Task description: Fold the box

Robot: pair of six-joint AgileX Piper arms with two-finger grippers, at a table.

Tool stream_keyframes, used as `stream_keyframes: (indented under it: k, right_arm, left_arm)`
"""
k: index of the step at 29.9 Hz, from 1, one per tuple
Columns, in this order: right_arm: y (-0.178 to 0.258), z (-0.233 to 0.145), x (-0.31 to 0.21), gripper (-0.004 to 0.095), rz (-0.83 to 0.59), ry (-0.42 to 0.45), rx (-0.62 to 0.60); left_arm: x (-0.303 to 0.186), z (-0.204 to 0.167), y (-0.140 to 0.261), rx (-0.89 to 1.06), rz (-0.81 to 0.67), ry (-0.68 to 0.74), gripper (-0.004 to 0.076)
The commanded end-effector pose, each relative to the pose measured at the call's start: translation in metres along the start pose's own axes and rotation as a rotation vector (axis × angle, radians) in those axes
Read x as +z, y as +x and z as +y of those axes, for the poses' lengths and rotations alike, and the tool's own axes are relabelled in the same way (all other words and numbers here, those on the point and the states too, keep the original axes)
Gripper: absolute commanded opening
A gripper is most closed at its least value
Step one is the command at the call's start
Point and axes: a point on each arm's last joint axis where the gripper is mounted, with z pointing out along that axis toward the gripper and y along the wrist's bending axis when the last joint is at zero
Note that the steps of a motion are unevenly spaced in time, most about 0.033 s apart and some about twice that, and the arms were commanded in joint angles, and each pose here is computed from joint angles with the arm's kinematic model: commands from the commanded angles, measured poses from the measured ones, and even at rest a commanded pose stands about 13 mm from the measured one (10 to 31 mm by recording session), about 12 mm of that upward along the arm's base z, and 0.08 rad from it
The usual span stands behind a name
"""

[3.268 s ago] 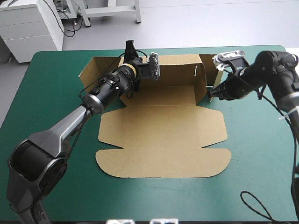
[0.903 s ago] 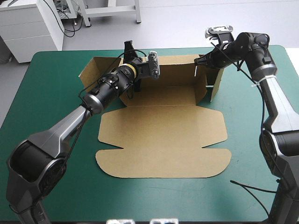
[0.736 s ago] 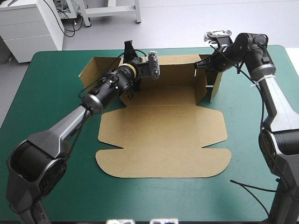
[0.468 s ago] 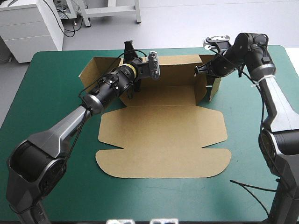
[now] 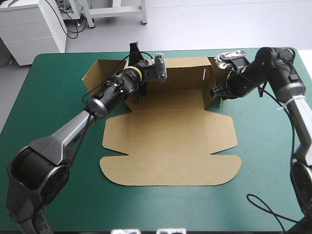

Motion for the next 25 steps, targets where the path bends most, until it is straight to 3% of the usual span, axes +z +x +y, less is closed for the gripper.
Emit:
stream_keyframes:
  k: [1,14,25]
  right_arm:
    - [0.019,0.015,-0.046,-0.0018,-0.173,0.038,-0.03]
    - [0.138,0.056,-0.108,-0.0018,-0.433,0.126,-0.098]
    - [0.191,0.075,-0.141,-0.0019,-0.596,0.163,-0.105]
  left_arm:
    - [-0.021,0.017,-0.001,-0.076,0.0,-0.022,-0.0008]
    - [-0.021,0.017,-0.001,-0.076,0.0,-0.022,-0.0008]
    - [-0.021,0.016,-0.001,-0.085,-0.003,-0.018,-0.0008]
